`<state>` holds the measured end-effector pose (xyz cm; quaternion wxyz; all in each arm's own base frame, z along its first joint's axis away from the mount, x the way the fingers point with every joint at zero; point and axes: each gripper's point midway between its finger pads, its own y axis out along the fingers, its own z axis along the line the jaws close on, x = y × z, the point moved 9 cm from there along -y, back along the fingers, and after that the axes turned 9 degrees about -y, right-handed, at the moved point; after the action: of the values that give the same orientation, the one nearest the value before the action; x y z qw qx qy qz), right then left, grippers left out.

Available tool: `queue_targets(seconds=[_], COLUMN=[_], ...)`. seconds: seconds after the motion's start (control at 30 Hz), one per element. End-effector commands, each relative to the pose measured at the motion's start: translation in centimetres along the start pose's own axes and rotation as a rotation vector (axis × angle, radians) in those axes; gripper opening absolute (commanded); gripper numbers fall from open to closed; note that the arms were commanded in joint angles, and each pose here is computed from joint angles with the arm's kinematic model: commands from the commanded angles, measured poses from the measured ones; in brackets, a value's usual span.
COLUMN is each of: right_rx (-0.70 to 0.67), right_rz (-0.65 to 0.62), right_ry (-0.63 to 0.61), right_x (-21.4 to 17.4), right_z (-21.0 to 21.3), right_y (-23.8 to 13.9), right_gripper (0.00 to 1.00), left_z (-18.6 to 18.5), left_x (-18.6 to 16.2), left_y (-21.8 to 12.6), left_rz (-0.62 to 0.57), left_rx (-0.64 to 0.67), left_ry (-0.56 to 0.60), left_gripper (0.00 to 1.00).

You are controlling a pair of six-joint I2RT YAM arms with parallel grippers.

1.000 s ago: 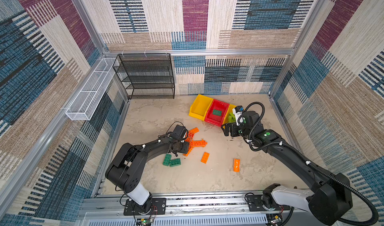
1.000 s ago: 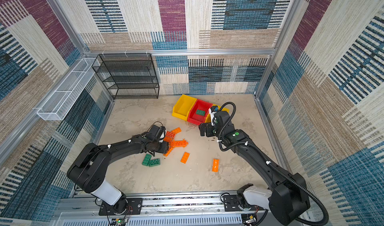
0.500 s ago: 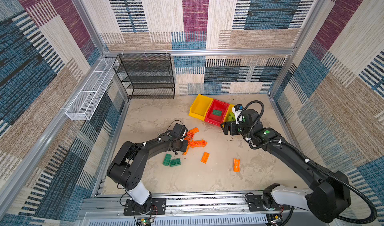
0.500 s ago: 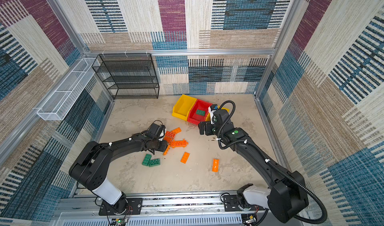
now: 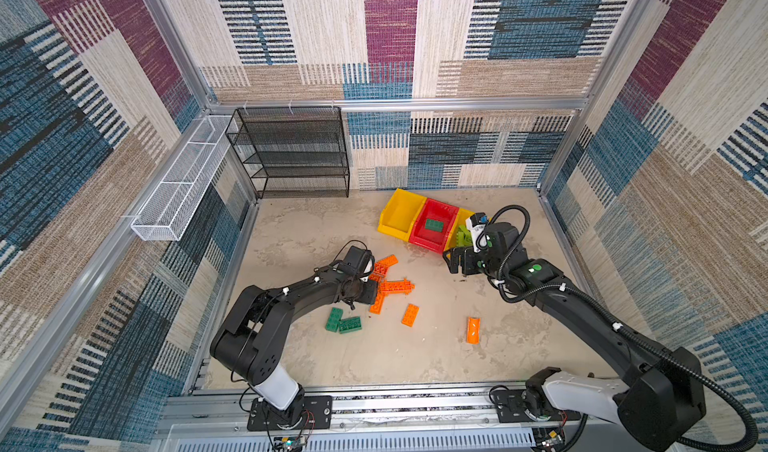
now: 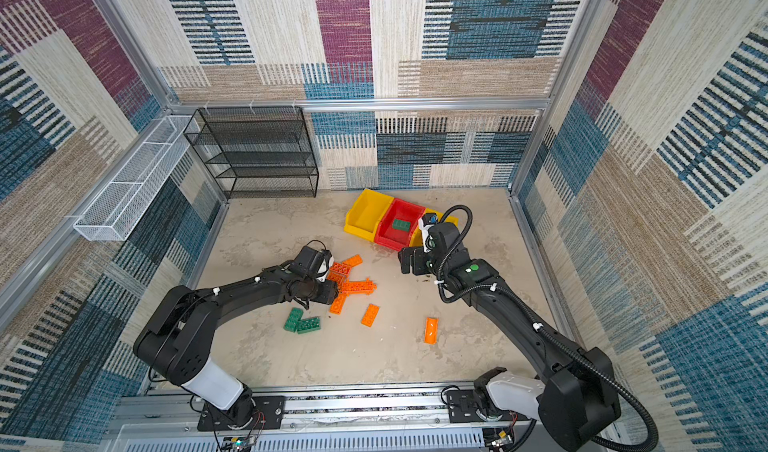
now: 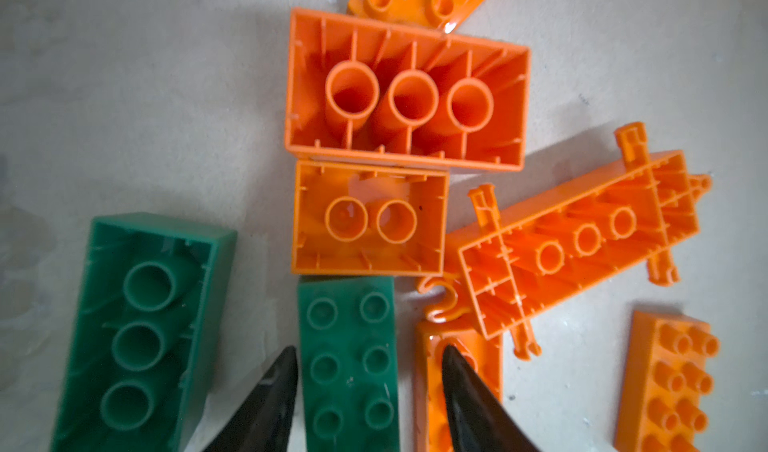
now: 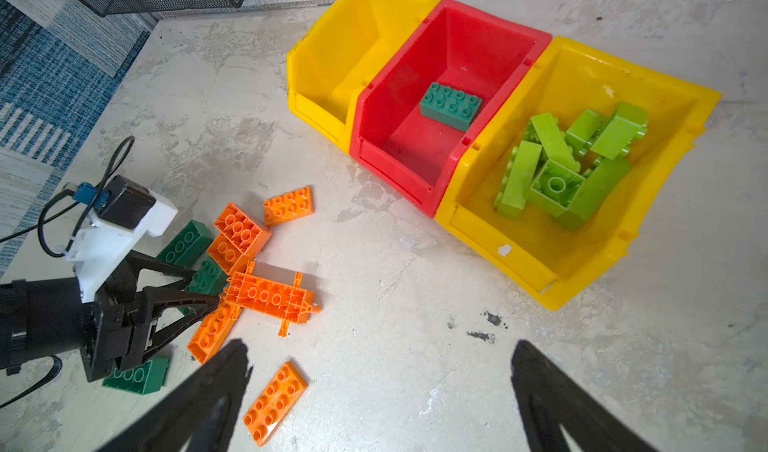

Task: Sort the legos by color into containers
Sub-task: 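Lower the left gripper onto a dark-green 2x4 brick and grasp it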

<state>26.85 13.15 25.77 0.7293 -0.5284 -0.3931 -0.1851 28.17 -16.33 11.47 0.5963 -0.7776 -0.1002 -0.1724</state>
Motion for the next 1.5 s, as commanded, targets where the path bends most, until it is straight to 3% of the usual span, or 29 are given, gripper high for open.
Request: queue_targets(seconds=[0.0, 0.23, 0.4, 0.63, 0.8, 0.97, 1.2, 1.47], right_rx=[-0.008, -0.017, -0.028, -0.016, -0.014, -0.019, -0.030, -0.038], right_rz=[-0.014, -0.018, -0.010, -0.009, -0.007, -0.010, -0.002, -0.012], right_ry=[0.005, 0.005, 0.002, 0.002, 0.004, 0.002, -0.011, -0.023], right_x=[0.0, -0.1, -0.2, 0.0, 0.0, 0.1, 0.3, 0.5], right_z=[-0.1, -0.2, -0.3, -0.2, -0.1, -0.2, -0.2, -0.2], right_y=[-0.2, -0.5, -0.4, 0.0, 0.0, -0.3, -0.3, -0.6], right_gripper=[1.00, 1.00, 1.00, 1.00, 1.00, 1.00, 1.00, 1.00], left_z=[0.2, 0.7, 0.2, 0.0, 0.7, 2.5, 3.9, 4.9], left_x=[-0.1, -0.2, 0.2, 0.5, 1.1, 1.9, 3.4, 4.0], left_y=[0.3, 1.6, 0.8, -2.0, -3.2, -2.7, -1.8, 0.1], left_rz=[0.013, 0.039, 0.029, -0.039, -0.085, -0.081, -0.093, -0.005], left_rx=[0.018, 0.055, 0.023, -0.009, 0.072, 0.151, 0.130, 0.146], left_ry=[-0.010, -0.017, -0.026, -0.029, -0.002, 0.000, -0.041, -0.099], left_gripper=[0.56, 0.50, 0.49, 0.54, 0.61, 0.65, 0.67, 0.62])
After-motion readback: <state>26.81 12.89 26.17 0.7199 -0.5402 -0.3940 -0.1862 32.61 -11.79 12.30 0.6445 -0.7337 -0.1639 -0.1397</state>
